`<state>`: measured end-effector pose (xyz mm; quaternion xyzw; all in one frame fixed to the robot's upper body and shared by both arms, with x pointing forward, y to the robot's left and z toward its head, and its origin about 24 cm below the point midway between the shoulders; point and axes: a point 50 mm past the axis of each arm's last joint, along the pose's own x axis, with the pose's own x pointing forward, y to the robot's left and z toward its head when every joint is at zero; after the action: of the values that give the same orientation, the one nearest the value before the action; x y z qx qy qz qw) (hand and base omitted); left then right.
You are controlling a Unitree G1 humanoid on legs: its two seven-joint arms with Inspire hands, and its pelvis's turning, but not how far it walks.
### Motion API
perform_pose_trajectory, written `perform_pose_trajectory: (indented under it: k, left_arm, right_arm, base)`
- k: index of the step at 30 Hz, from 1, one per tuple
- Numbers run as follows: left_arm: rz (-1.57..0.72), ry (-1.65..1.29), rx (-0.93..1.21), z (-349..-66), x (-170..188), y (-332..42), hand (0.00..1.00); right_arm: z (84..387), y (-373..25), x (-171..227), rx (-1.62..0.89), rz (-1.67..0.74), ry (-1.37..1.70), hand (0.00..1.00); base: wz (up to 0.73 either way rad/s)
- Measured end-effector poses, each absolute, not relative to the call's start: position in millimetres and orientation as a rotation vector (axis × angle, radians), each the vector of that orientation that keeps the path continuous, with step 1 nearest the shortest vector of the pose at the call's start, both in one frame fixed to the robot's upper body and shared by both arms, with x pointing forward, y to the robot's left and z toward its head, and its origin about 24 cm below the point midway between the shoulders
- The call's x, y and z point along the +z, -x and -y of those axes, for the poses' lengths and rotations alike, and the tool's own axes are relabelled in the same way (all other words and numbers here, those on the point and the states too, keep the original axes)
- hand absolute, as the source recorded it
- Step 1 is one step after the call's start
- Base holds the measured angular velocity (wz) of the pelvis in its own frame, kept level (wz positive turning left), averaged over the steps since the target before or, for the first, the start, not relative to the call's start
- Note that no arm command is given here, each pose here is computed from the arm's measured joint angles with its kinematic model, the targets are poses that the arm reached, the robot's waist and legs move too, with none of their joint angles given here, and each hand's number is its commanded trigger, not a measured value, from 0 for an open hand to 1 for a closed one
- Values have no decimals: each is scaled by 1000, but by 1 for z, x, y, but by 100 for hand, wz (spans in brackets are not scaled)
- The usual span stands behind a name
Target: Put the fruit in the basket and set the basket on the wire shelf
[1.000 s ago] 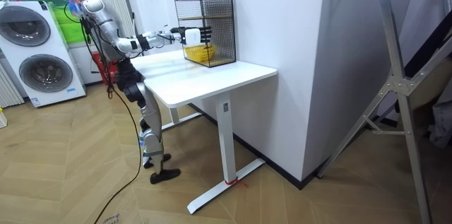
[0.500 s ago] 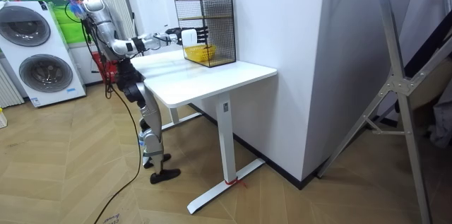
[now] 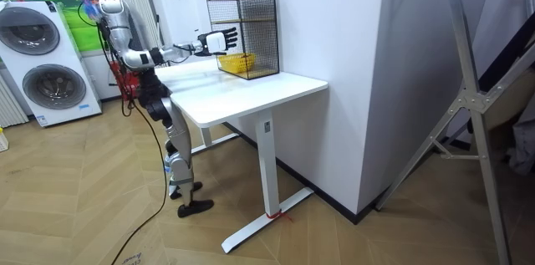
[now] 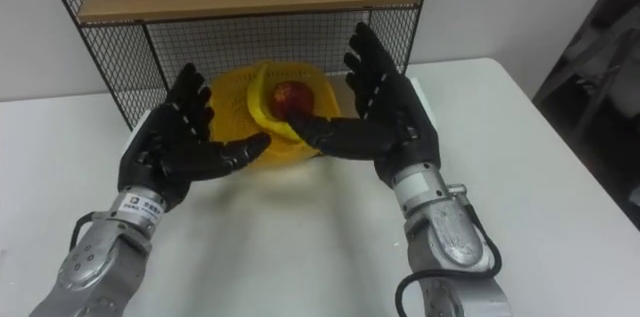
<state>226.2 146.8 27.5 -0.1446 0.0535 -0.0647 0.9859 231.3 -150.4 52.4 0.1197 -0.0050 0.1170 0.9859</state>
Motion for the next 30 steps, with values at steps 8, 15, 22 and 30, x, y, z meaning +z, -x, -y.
perform_pose_trajectory:
  k: [8,15,22,30]
  left_arm:
    - [-112,317,-170,-150,20,-204,0]
    - [-85,293,-188,-159,21,-195,0]
    - [-65,273,-195,-164,25,-184,0]
    - [-153,237,-144,-174,11,-163,0]
  right_arm:
    - [153,-217,43,285,-17,-230,0]
    - [158,-203,46,329,0,-202,0]
    - [167,-194,44,300,1,-195,0]
    - [185,-178,35,190,-50,-94,0]
  base:
    - [0]
    - [0]
    - [0]
    - [0]
